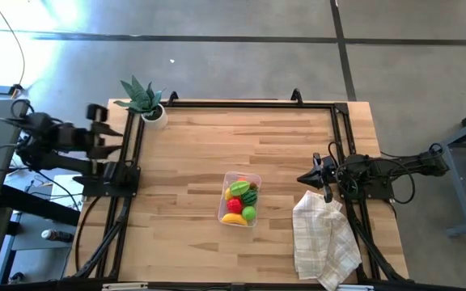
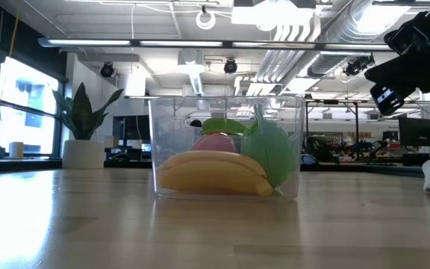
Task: Pick and placing Produce into tupperware
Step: Return to Home Position
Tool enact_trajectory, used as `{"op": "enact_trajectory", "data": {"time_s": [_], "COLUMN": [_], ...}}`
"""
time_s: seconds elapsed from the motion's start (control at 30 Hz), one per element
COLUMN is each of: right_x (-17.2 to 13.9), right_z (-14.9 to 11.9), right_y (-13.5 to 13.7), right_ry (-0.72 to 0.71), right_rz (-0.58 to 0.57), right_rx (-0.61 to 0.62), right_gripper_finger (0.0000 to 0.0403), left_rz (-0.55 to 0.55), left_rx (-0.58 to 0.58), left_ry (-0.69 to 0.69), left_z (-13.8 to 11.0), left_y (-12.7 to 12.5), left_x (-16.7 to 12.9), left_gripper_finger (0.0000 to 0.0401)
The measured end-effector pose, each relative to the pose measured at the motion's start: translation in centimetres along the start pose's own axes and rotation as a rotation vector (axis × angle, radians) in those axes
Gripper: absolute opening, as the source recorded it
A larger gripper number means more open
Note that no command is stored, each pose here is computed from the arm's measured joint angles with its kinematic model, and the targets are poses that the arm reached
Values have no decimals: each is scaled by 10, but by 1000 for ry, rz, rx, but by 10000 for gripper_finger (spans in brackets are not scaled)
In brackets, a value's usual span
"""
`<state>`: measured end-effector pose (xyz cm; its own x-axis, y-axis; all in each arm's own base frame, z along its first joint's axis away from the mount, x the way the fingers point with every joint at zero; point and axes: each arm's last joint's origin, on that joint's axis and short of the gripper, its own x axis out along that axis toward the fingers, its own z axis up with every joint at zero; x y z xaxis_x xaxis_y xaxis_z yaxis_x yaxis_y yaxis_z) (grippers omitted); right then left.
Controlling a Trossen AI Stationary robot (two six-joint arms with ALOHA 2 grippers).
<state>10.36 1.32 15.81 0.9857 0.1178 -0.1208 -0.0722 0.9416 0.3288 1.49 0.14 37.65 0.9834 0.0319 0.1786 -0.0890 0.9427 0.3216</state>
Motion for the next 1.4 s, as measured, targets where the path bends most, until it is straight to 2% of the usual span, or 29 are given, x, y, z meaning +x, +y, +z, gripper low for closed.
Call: {"op": "enact_trajectory", "data": {"time_s": [0.1, 0.27, 0.33, 0.5, 0.63, 0.73, 0.83, 1.1, 1.4], "right_x": [0, 0, 0, 0, 0, 0, 0, 0, 0], "right_z": [0, 0, 0, 0, 0, 0, 0, 0, 0], "right_y": [0, 0, 0, 0, 0, 0, 0, 0, 0], "right_ry": [0, 0, 0, 1, 0, 0, 0, 0, 0], "right_rz": [0, 0, 0, 0, 0, 0, 0, 0, 0], "right_rx": [0, 0, 0, 0, 0, 0, 0, 0, 0], "right_gripper_finger": [2, 2, 2, 2, 2, 2, 2, 2, 2], "left_rz": [44, 79, 63, 67, 63, 26, 20, -34, -60], "left_rx": [15, 23, 28, 35, 39, 43, -9, -118, -135], "left_ry": [-96, -152, -98, -93, -277, -342, -374, -271, -174], "left_z": [-6, -20, -25, -30, -35, -54, -76, -133, -164], "left_y": [-1, -4, -6, -8, -13, -23, -32, -54, -65], "left_x": [-18, -37, -33, -28, -12, 7, 20, 39, 44], "left_gripper_finger": [111, 111, 111, 111, 111, 111, 111, 111, 110]}}
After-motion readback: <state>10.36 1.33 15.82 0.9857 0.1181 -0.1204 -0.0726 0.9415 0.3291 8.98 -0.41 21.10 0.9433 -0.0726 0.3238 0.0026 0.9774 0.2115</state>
